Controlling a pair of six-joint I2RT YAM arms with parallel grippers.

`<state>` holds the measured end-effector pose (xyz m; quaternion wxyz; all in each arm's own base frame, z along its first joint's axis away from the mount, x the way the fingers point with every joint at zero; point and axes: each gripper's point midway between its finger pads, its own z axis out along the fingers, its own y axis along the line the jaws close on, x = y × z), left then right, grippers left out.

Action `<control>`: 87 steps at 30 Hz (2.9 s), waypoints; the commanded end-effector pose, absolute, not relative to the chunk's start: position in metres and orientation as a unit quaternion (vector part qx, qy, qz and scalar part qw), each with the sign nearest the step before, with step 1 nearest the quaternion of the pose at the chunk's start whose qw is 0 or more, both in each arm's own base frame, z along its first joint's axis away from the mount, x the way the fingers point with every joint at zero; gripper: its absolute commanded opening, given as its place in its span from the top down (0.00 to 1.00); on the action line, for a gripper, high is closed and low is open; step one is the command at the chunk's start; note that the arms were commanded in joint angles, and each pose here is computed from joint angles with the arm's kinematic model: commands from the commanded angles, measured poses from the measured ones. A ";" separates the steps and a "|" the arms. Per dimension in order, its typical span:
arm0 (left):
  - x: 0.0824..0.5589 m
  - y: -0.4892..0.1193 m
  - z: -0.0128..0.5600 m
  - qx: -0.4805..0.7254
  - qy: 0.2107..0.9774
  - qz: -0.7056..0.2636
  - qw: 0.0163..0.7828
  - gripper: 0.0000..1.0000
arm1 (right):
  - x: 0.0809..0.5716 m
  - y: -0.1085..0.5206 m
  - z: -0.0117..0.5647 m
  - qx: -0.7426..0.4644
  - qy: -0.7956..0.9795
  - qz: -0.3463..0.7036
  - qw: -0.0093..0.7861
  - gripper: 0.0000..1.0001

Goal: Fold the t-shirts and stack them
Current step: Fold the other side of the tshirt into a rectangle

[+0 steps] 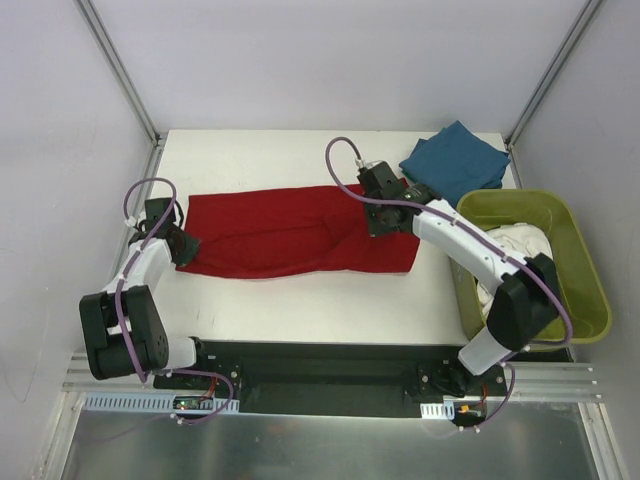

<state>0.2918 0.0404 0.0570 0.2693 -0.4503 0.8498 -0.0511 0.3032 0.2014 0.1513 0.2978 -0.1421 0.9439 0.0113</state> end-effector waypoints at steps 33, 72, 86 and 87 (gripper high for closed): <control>0.357 0.053 0.081 -0.389 0.891 -0.044 0.230 0.01 | 0.380 0.233 0.125 -0.109 0.938 0.218 0.245 0.04; 0.381 0.006 0.084 -0.285 0.888 -0.197 0.304 0.01 | 0.453 0.283 0.174 -0.068 0.906 0.228 0.351 0.04; 0.443 -0.064 0.059 -0.271 0.896 -0.258 0.238 0.01 | 0.350 0.248 0.052 0.028 0.965 0.213 0.152 0.04; 0.433 -0.067 0.049 -0.276 0.899 -0.262 0.219 0.01 | 0.353 0.251 0.053 0.036 0.964 0.218 0.149 0.04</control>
